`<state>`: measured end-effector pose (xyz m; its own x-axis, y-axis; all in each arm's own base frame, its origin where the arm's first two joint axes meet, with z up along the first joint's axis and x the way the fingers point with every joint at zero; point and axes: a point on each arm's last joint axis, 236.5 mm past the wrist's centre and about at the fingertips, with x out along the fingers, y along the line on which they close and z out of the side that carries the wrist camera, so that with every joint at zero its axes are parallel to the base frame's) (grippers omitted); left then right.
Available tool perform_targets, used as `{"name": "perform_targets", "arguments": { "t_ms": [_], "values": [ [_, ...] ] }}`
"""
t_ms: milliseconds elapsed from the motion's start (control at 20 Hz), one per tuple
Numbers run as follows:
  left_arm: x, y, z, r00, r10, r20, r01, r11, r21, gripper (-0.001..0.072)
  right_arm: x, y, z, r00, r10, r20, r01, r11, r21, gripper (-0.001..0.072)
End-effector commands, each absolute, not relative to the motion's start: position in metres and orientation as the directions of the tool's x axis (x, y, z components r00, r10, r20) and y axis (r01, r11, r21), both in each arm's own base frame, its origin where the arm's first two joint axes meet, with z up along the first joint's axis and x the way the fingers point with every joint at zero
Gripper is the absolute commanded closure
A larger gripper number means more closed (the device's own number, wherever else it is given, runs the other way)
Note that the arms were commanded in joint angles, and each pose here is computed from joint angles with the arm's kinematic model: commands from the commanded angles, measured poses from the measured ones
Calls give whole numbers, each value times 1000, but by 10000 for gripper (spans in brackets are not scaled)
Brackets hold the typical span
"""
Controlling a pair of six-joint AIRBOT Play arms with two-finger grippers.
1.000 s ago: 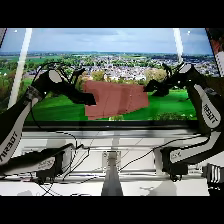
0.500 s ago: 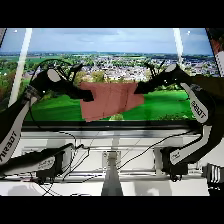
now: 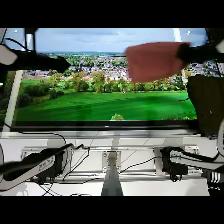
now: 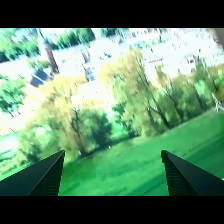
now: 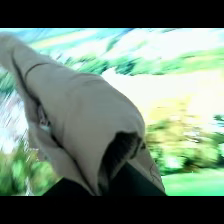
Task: Fold the clothes and pants, and hang the long-sleeved shirts on hangers.
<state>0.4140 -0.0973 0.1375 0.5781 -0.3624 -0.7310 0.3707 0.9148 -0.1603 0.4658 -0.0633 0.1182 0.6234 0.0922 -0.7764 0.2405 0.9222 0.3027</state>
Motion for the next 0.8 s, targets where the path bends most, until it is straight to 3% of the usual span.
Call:
{"name": "perform_targets", "arguments": {
  "t_ms": [0, 150, 250, 400, 450, 500, 550, 600, 750],
  "values": [
    [413, -84, 171, 654, -339, -676, 352, 928, -125, 16, 396, -180, 157, 591, -193, -783, 631, 715, 300, 692],
    [413, -84, 170, 653, -339, -677, 351, 928, -125, 16, 316, -248, 160, 442, -333, -833, 852, 447, 273, 692],
    [413, -84, 170, 653, -339, -677, 351, 928, -125, 15, 251, -263, 141, 244, -321, -915, 956, 235, 173, 691],
    [413, -84, 170, 653, -339, -677, 351, 928, -125, 15, 207, -254, 114, 101, -217, -971, 989, 132, 73, 689],
    [413, -84, 170, 653, -339, -677, 351, 928, -125, 15, 203, -252, 108, 83, -202, -976, 993, 101, 63, 641],
    [413, -84, 170, 653, -339, -677, 351, 928, -125, 15, 201, -251, 105, 72, -198, -978, 997, 42, 65, 477],
    [413, -84, 170, 653, -339, -677, 351, 928, -125, 15, 201, -252, 103, 71, -198, -978, 997, -21, 77, 180],
    [413, -84, 170, 653, -339, -677, 351, 928, -125, 16, 205, -255, 104, 86, -212, -973, 995, -37, 96, 17],
    [413, -84, 170, 653, -339, -677, 351, 928, -125, 15, 220, -270, 109, 151, -277, -949, 989, 40, 145, 32]
  ]
}}
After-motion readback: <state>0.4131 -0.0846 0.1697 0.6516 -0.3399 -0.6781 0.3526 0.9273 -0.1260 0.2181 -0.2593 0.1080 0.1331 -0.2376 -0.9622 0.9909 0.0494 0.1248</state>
